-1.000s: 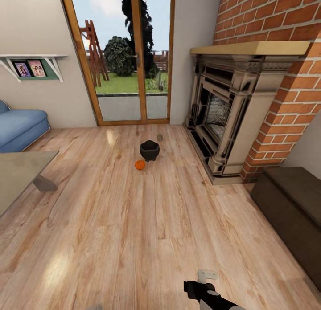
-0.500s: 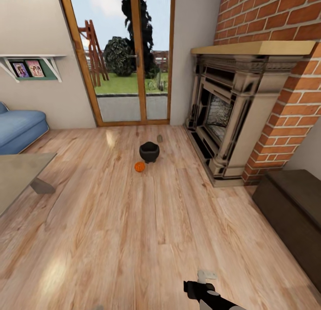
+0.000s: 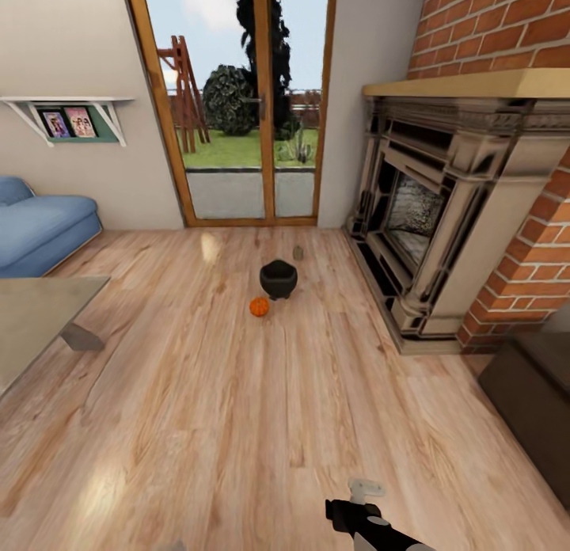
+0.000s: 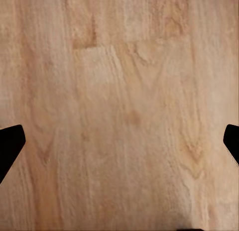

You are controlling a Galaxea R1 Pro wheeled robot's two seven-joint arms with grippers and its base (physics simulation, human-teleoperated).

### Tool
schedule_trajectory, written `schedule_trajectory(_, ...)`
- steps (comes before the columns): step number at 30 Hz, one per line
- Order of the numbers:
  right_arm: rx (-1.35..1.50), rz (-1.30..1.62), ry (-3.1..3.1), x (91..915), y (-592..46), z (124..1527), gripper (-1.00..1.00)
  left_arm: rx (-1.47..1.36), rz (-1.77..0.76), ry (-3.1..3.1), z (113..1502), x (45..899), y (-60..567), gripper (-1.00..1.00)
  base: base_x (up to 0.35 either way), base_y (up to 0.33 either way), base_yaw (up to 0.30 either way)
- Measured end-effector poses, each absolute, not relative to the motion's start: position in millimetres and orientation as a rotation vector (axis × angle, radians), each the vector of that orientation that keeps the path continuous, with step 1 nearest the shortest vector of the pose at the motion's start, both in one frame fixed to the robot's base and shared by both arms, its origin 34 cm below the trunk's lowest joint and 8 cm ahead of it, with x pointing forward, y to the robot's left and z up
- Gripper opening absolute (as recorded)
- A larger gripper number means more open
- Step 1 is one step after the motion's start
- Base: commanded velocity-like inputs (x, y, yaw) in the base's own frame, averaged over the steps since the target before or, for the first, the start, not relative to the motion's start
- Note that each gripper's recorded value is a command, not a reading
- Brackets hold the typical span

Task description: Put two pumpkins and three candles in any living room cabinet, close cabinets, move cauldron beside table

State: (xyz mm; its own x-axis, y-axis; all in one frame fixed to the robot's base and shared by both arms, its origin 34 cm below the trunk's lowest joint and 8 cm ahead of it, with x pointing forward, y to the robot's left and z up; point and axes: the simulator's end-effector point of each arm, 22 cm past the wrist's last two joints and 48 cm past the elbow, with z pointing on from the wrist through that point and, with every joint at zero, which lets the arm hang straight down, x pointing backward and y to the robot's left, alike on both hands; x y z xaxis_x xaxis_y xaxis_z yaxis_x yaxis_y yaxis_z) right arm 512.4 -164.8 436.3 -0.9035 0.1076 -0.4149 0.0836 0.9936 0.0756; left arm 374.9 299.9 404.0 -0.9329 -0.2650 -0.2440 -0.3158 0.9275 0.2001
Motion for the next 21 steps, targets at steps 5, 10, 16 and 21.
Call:
schedule_trajectory(5, 0.136, 0.078, 2.706, 512.4, -164.8, 436.2, 1.00, -0.434, 0.353, 2.880, 403.2, 371.9, 299.8, 1.00, 0.307, 0.000, 0.261)
schedule_trajectory(10, 0.136, 0.076, 2.706, 512.5, -166.2, 435.9, 1.00, -0.429, 0.350, 2.885, 402.5, 370.3, 297.2, 1.00, 0.149, 0.000, 0.070)
schedule_trajectory(16, 0.136, 0.076, 2.705, 512.5, -166.5, 436.0, 1.00, -0.431, 0.349, 2.886, 402.6, 370.1, 296.8, 1.00, 0.250, 0.000, 0.008)
schedule_trajectory(21, 0.135, 0.079, 2.705, 512.5, -165.6, 436.1, 1.00, -0.430, 0.349, 2.886, 402.6, 370.1, 296.8, 1.00, 0.290, 0.000, 0.060)
